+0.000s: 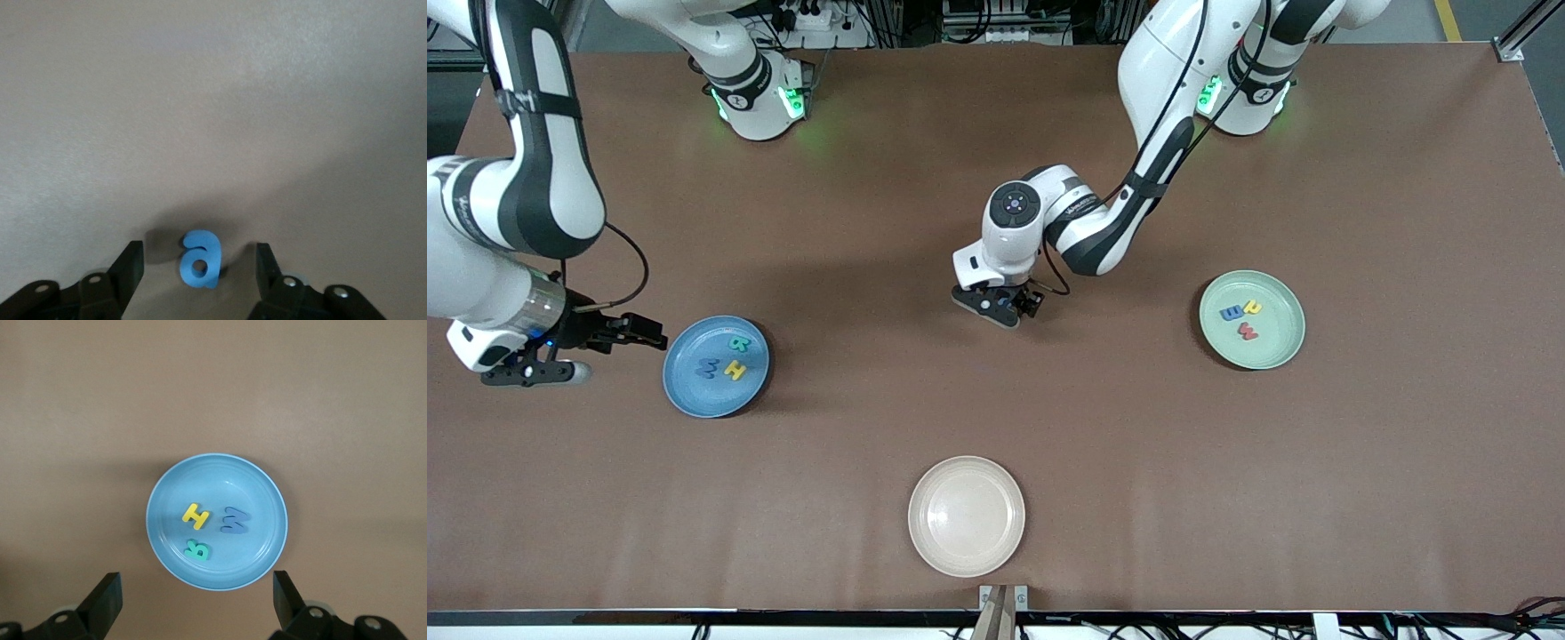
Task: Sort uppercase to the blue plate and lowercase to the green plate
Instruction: 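Grasp the blue a with the left gripper and lift it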
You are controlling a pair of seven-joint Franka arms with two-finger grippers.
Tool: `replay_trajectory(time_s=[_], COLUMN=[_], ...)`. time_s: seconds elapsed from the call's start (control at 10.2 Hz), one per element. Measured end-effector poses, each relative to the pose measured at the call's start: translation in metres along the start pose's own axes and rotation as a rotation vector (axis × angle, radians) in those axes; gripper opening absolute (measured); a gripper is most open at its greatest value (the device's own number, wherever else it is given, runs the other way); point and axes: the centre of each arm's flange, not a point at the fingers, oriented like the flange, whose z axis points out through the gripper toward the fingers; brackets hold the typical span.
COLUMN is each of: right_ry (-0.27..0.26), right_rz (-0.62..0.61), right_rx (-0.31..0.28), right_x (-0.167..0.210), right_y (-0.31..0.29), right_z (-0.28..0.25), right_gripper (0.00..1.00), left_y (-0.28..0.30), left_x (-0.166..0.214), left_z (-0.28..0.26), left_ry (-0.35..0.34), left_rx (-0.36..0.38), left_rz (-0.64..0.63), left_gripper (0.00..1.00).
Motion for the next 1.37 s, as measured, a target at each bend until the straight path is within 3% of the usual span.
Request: replay_trajectory(time_s=[0.49,0.69,0.78,0.88,0.98,1.37], right_ry=[-0.016,-0.011,-0.007,0.002,0.012,0.041], right_rz=[0.084,0.101,0.107,0.108,0.111,0.137], right_rx=[-0.059,-0.063,-0.073,-0.084,-0.086,-0.086], right_x=[-0.013,-0.017,-0.02,-0.022,-0.023,-0.026], right_y=[-0.045,-0.034,-0.028,-0.024,-0.022,-0.007], right_z=[-0.064,-0.083,-0.09,-0.098,-0.104,-0.119], right_gripper=[1.0,1.0,1.0,1.0,1.0,1.0], left_y=[0.007,0.006,0.005,0.005,0.005,0.005], left_x=[-0.003,-0.003,-0.002,-0.002,-0.002,-0.001], left_z=[0.002,0.002,0.001,0.001,0.0,0.0], left_ry=[0.005,0.009,0.012,0.012,0.015,0.016], left_rx=[0.015,0.025,0.029,0.029,0.03,0.03], left_rz=[0.032,0.045,0.047,0.048,0.048,0.048], left_gripper=[0.65,0.54,0.44,0.43,0.3,0.27])
